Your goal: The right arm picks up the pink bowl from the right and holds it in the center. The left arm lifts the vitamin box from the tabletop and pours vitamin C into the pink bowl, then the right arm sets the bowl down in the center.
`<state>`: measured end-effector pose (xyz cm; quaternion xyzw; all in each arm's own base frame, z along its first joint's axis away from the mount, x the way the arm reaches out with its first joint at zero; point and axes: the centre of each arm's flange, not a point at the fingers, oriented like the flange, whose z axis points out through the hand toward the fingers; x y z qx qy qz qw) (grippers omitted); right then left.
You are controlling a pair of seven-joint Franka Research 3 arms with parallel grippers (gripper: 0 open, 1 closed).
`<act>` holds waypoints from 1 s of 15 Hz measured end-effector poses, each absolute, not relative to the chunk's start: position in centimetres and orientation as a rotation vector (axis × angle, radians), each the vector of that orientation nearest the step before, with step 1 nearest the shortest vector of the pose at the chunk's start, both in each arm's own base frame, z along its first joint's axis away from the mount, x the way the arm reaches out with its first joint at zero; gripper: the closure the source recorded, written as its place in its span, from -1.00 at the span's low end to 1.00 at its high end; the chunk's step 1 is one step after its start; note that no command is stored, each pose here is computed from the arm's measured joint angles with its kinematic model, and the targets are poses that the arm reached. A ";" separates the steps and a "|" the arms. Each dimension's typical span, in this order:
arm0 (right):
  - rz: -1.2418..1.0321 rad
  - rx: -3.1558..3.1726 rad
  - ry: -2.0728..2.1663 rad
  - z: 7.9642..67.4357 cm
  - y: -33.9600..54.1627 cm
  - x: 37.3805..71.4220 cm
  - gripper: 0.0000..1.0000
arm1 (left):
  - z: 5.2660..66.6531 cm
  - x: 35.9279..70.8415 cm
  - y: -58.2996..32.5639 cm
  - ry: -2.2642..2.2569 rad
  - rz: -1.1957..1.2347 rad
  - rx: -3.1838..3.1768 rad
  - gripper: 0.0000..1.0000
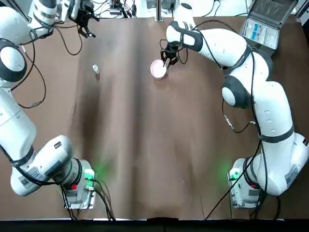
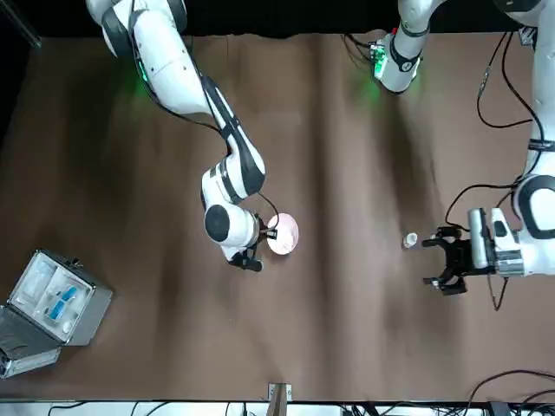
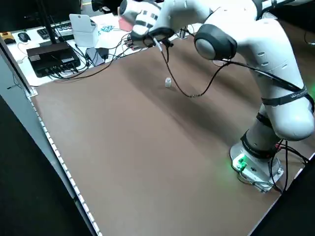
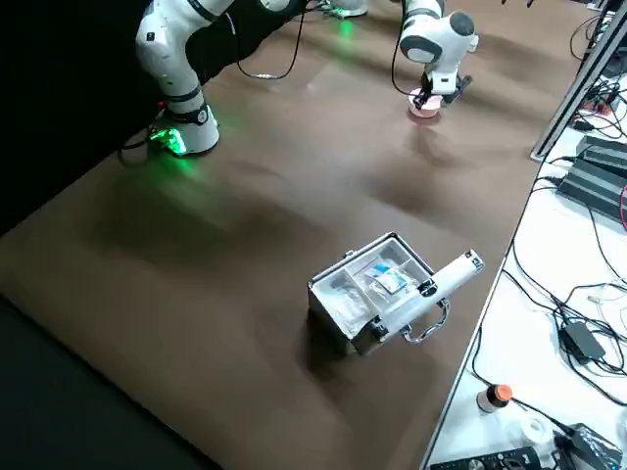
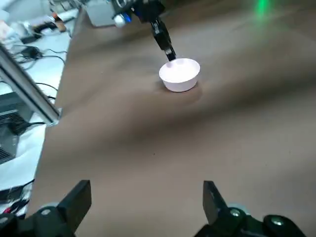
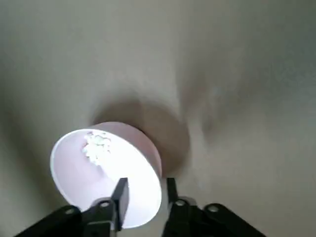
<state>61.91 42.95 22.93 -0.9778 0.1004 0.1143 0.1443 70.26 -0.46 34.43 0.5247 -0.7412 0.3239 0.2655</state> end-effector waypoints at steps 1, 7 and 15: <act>0.324 -2.815 0.288 23.5 42.9 62.0 0.05 | 35.3 70.4 -2.6 -2.024 0.844 1.432 -1.00; 0.362 -2.847 0.319 29.4 39.0 63.9 -0.96 | 41.5 68.8 -15.0 -2.029 0.678 1.579 -1.00; 0.192 -2.980 0.385 45.8 25.6 66.4 -0.96 | 52.0 64.1 -23.8 -1.944 0.547 1.944 -1.00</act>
